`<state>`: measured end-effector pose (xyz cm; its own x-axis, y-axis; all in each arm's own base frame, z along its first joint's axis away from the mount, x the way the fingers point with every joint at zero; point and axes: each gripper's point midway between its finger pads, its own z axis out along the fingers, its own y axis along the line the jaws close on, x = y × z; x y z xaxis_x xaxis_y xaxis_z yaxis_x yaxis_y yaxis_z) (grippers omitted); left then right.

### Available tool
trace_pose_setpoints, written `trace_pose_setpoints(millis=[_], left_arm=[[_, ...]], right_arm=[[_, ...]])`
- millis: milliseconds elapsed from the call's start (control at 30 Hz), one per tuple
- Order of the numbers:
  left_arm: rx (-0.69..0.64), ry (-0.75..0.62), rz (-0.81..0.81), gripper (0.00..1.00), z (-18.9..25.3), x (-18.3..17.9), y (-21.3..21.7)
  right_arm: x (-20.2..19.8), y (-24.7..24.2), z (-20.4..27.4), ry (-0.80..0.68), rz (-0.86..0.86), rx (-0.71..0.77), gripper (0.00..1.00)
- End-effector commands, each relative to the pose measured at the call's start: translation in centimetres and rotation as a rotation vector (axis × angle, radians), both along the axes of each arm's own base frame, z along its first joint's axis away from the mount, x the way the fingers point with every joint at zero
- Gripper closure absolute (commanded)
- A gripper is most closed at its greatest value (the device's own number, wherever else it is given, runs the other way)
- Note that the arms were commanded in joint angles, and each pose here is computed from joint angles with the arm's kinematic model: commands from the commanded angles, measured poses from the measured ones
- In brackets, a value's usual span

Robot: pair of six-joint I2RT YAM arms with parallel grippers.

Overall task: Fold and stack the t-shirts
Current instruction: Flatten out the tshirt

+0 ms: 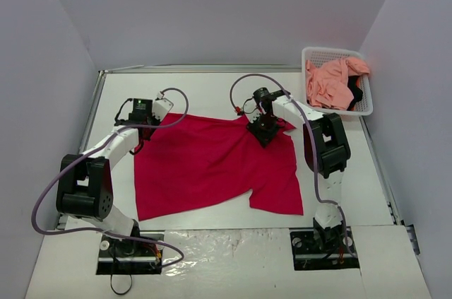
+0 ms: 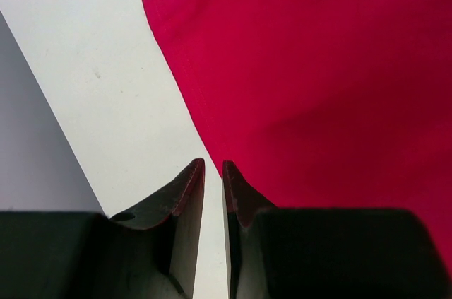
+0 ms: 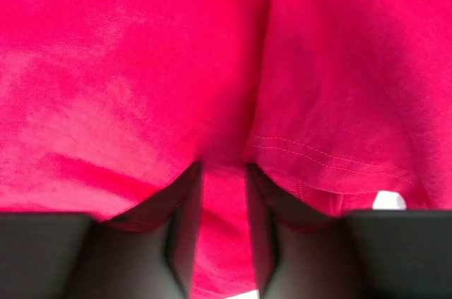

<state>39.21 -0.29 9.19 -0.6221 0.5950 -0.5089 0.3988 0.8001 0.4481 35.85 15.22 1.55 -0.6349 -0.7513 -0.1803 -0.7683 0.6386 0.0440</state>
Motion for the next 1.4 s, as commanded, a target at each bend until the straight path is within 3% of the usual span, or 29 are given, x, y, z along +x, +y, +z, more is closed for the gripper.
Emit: trace_pose_setpoints(millis=[0, 133, 233, 533, 767, 833, 900, 967, 1200, 1367], left_arm=[[-0.006, -0.046, 0.005, 0.84, 1.2, 0.2, 0.1], [-0.010, -0.046, 0.005, 0.84, 1.1, 0.1, 0.1], [-0.013, -0.043, 0.004, 0.84, 0.8, 0.0, 0.1], [-0.030, -0.020, -0.020, 0.84, 0.5, -0.8, -0.4], [-0.025, 0.079, -0.150, 0.86, -1.2, -3.2, -1.5], [-0.033, 0.108, -0.163, 0.86, -1.8, -3.8, -1.8], [-0.044, 0.132, -0.184, 0.84, -2.5, -4.3, -2.2], [-0.034, 0.149, -0.193, 0.80, -3.0, -4.5, -2.4], [0.015, 0.216, -0.201, 0.74, -5.0, -5.0, -2.8], [0.076, 0.274, -0.185, 0.77, -6.8, -5.7, -2.6]], right_arm=[[0.5, -0.1, 0.7, -0.023, -0.007, -0.029, 0.75], [0.8, -0.3, 1.3, -0.048, -0.016, -0.035, 0.93], [0.9, -0.5, 1.9, -0.068, -0.023, -0.044, 1.00], [1.6, -1.1, 4.2, -0.137, -0.040, -0.057, 1.00], [2.6, -1.6, 6.5, -0.202, -0.062, -0.048, 1.00], [2.6, -1.5, 6.5, -0.200, -0.059, -0.043, 0.91], [2.7, -1.3, 5.9, -0.185, -0.054, -0.042, 0.71], [2.7, -1.0, 5.4, -0.167, -0.050, -0.035, 0.66], [3.1, -0.4, 3.6, -0.118, -0.040, -0.036, 0.62], [3.1, 0.1, 2.7, -0.089, -0.027, -0.026, 0.62]])
